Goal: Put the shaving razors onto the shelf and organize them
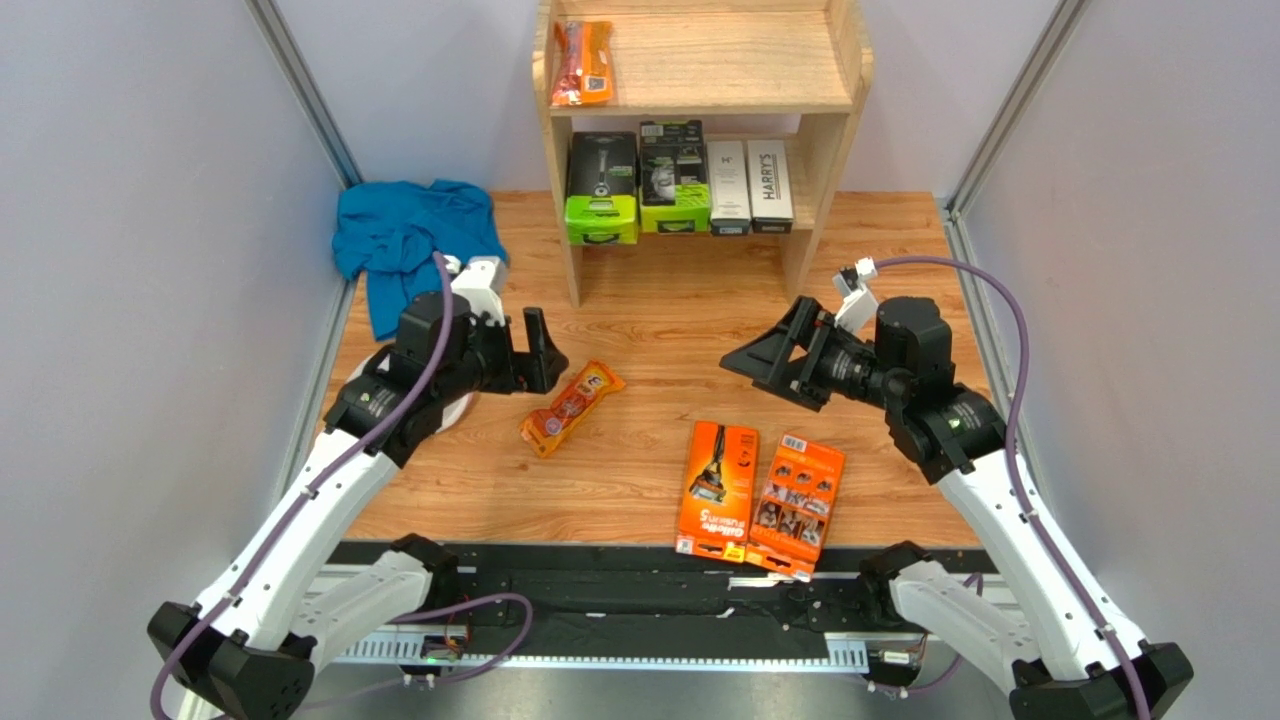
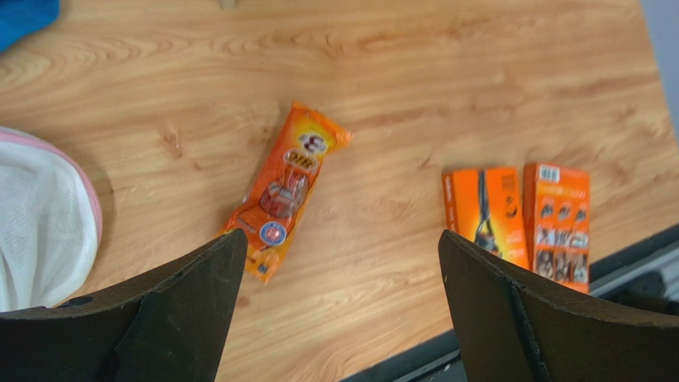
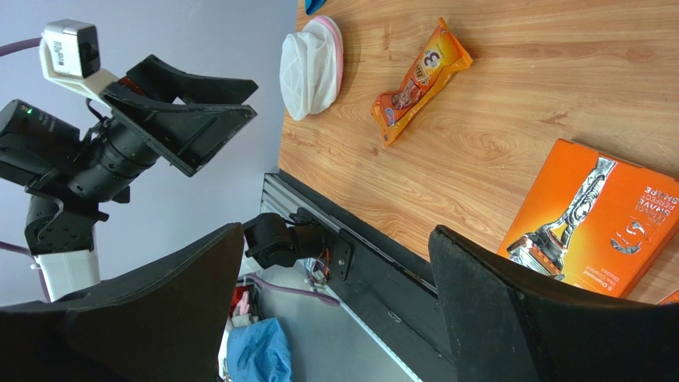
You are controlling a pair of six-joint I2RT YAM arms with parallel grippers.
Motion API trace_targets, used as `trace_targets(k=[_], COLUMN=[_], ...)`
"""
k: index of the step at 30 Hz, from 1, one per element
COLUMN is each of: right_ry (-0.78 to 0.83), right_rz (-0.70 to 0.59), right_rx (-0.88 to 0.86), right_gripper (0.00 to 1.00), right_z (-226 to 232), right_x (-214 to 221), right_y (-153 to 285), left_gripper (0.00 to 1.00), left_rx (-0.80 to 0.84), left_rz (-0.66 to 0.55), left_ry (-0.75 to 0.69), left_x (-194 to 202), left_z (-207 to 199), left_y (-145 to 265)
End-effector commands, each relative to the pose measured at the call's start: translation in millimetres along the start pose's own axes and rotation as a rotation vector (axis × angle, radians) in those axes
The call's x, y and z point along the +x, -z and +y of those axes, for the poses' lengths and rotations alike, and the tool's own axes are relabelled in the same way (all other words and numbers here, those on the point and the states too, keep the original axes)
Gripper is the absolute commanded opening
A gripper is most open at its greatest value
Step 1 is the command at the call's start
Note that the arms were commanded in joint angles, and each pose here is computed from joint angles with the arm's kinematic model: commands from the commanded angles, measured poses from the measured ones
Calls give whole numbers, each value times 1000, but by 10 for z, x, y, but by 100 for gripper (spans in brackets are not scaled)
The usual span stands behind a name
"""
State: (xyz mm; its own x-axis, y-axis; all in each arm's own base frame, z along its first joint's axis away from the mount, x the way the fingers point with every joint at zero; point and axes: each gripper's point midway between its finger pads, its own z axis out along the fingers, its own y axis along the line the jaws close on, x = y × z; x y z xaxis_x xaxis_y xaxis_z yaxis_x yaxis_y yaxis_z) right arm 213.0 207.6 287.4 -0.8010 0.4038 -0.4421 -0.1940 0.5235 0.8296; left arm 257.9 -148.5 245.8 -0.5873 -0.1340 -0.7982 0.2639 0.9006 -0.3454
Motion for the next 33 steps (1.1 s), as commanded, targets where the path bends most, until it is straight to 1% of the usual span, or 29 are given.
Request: trace_targets(k=[1, 3, 4, 6, 7, 9, 10, 12, 13, 17, 19, 21, 22, 24, 25, 27, 30, 31, 33], right_ry=[11, 9, 6, -2, -7, -16, -23, -25, -26, -30, -32, -36, -37, -39, -41, -41, -44, -46, -47], right_rz=[-21, -13, -11, -5, 2, 7, 13, 16, 15, 21, 24, 29, 30, 29, 31, 32, 31, 36, 37], right_rx=[2, 1, 4, 9, 12, 6, 11, 8, 6, 14, 11, 14, 15, 12, 12, 8, 10, 13, 14], right_gripper=[91, 91, 91, 91, 91, 91, 91, 91, 91, 91, 91, 91, 91, 91, 91, 91, 91, 91, 91], right_z=[-37, -45, -67, -96, -127, -142, -183, -192, -198, -244, -242, -260, -267, -271, -277, -270, -278, -296, -309], right_x=[-7, 14, 28, 50, 75, 95, 123, 137, 138, 162, 166, 177, 178, 182, 189, 192, 198, 217, 229], right_y=[10, 4, -2, -11, -22, -37, -52, -60, -62, -78, -89, -99, -104, -109, -112, -110, -103, -106, -102], left_gripper=[99, 99, 99, 97, 97, 97, 97, 97, 97, 97, 96, 95, 94, 93, 93, 92, 84, 71, 54], left_rx=[55, 38, 21, 13, 3, -8, -17, -48, -71, -160, -183, -192, -204, -246, -266, -296, -296, -293, -282], left_rz=[97, 154, 210, 263, 311, 340, 386, 413, 451, 523, 580, 613, 652, 678, 713, 730, 760, 769, 777], left_ry=[-122, -131, -138, -153, -171, -197, -215, -250, -263, -293, -297, -302, -302, -335, -348, -362, -354, -350, -341], left_x=[158, 245, 346, 428, 526, 570, 663, 694, 775, 900, 1034, 1092, 1193, 1238, 1337, 1368, 1461, 1493, 1522], left_z=[-29, 12, 60, 74, 111, 96, 128, 144, 196, 353, 423, 436, 470, 492, 530, 560, 576, 578, 560], left_y=[-83, -183, -318, -447, -569, -690, -803, -905, -993, -1166, -1267, -1319, -1366, -1406, -1446, -1472, -1505, -1513, -1525])
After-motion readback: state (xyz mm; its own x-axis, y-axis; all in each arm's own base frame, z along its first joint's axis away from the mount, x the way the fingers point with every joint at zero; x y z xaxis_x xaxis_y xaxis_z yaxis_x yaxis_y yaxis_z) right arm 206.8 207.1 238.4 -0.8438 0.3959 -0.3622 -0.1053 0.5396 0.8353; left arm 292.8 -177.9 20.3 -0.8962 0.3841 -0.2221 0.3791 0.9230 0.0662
